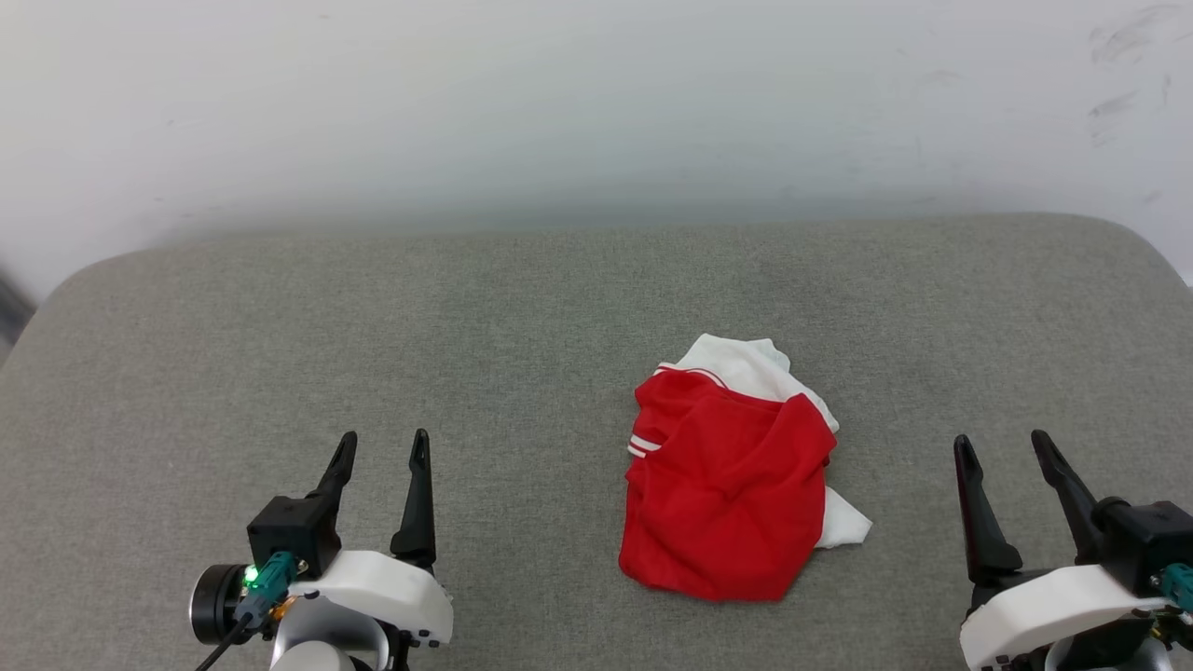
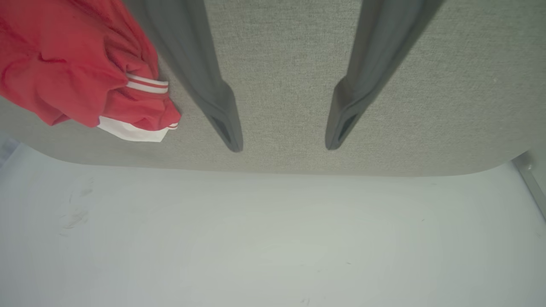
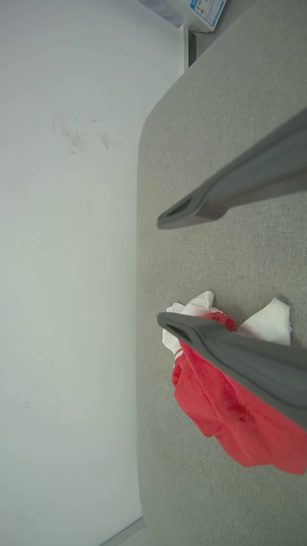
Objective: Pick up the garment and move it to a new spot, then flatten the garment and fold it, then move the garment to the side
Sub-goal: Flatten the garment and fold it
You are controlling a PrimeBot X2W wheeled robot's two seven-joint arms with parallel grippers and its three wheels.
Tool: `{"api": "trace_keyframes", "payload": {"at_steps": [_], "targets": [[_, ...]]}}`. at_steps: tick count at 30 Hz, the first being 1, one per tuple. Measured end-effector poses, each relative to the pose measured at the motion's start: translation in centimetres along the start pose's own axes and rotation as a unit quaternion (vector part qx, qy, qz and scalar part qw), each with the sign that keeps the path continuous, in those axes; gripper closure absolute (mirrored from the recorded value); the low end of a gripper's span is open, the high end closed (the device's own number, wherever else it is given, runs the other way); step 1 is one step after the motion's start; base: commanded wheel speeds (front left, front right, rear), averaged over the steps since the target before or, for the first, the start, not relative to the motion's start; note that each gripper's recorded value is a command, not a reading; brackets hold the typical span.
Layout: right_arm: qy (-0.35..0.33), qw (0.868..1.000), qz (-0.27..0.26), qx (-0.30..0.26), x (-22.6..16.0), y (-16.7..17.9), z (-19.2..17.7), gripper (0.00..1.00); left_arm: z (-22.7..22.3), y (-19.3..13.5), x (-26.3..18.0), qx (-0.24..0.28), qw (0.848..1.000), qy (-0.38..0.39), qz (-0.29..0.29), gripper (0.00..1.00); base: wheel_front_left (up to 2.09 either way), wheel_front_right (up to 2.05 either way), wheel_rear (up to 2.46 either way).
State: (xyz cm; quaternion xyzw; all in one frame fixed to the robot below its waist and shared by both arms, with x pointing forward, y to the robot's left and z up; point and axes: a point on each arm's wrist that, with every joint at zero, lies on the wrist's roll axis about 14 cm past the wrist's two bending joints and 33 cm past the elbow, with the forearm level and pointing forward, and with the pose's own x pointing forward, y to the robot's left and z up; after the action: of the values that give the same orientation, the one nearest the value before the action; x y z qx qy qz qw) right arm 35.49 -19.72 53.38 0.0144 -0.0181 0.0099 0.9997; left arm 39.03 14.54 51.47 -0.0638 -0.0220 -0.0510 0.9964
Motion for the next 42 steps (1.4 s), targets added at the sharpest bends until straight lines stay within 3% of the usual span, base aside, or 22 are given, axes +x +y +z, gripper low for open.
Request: {"api": "trace_keyframes", "payload": {"at_steps": [6,11,17,22,30,38,39,41,42], "targets": [[0.019,1.0,-0.01,0.008,0.1,-0.6,-1.1,0.0,0.0,-0.1,0.2,0.0,1.0,0.0,-0.002,0.0,0.0,0.0,0.0],[0.073,0.996,-0.034,0.03,1.3,-2.3,-3.4,0.0,0.6,0.0,1.1,-0.002,1.0,-0.01,0.0,0.0,0.0,0.0,0.0],[0.163,0.982,-0.061,0.074,4.5,-4.0,-7.1,0.0,1.0,0.5,2.2,-0.007,1.0,-0.023,0.008,0.0,0.0,0.0,0.0],[0.244,0.966,-0.028,0.084,8.5,-2.5,-9.4,0.0,0.7,0.6,3.4,-0.01,1.0,-0.025,0.009,0.0,0.0,0.0,0.0],[0.383,0.919,0.068,0.058,13.3,2.5,-13.4,0.0,-0.8,1.3,5.5,-0.018,1.0,-0.016,0.018,0.0,0.0,0.0,0.0],[0.499,0.857,0.123,0.025,13.4,5.5,-17.7,0.0,-2.3,2.6,5.7,-0.017,0.999,-0.001,0.035,0.0,0.0,0.0,0.0],[0.507,0.852,0.127,0.021,13.3,5.6,-17.8,0.12,-2.3,2.6,5.7,-0.017,0.999,-0.001,0.036,0.0,0.0,0.0,0.0],[0.517,0.846,0.131,0.017,13.0,5.7,-17.8,0.84,-2.2,2.5,5.7,-0.018,0.999,-0.002,0.034,0.0,0.0,0.0,0.0],[0.516,0.846,0.133,0.011,13.0,5.7,-17.8,1.0,-2.2,2.4,5.7,-0.019,0.999,-0.003,0.034,0.0,0.0,0.0,0.0]]}}
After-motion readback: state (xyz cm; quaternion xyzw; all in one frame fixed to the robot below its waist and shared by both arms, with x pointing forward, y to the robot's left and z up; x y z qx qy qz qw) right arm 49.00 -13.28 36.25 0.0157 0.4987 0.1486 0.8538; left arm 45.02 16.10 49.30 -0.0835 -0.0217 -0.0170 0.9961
